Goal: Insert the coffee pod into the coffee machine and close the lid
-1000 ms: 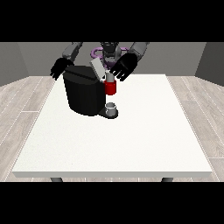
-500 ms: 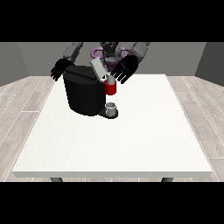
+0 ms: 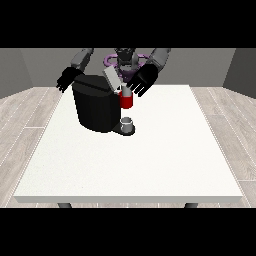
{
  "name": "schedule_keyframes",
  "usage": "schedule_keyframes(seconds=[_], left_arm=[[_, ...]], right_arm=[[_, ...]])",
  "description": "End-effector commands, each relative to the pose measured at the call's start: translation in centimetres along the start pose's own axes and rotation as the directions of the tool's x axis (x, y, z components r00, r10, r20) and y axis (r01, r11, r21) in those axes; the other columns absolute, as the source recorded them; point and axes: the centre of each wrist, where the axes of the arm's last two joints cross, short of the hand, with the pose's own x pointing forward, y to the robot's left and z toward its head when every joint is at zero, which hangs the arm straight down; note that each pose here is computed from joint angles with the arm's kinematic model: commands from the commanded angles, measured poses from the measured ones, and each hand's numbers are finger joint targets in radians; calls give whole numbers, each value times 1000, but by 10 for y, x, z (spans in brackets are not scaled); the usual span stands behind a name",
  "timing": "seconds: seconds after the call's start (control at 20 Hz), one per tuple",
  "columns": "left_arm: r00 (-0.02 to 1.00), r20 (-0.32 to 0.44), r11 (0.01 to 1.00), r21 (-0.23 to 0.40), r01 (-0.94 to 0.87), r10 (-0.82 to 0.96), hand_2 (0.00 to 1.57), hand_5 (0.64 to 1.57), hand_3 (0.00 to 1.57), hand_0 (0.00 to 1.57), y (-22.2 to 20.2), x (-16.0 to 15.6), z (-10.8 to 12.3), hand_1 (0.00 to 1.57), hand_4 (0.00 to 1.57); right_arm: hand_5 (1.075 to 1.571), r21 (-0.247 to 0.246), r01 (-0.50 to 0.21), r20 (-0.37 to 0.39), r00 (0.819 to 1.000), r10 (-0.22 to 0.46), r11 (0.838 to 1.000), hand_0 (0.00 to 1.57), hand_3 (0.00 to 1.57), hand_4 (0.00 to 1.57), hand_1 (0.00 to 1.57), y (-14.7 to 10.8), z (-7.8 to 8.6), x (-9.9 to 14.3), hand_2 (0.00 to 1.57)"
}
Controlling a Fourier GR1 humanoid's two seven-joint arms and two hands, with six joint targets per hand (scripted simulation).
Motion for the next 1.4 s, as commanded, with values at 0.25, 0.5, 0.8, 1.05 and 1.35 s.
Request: schedule_keyframes(seconds=[0.25,0.5,0.8,1.05,1.35], left_arm=[[1000,-12,999,-31,20,-20,1195,1571,1058,1161,-5,7,-3,1161,457],[999,14,999,-25,49,-48,1151,1571,980,1105,-20,1,1,1105,413],[999,7,998,-39,46,-46,1119,1571,962,1050,-7,-1,1,1050,364],[997,17,996,-35,79,-79,1022,1571,865,912,22,0,0,912,363],[987,31,979,-127,161,-159,0,1571,0,0,0,-11,5,0,0]], right_arm=[[1571,11,3,11,1000,-4,1000,0,0,401,0,-2,-1,-3,0],[1571,-39,6,7,1000,-5,999,0,0,434,0,-16,-4,-4,0],[1571,-20,-12,-7,1000,11,1000,0,0,470,0,-4,6,-14,0],[1571,-10,-10,19,1000,10,1000,0,0,419,0,-3,-3,1,0],[1571,-35,-26,-7,1000,26,999,0,0,338,0,1,0,-4,0]])
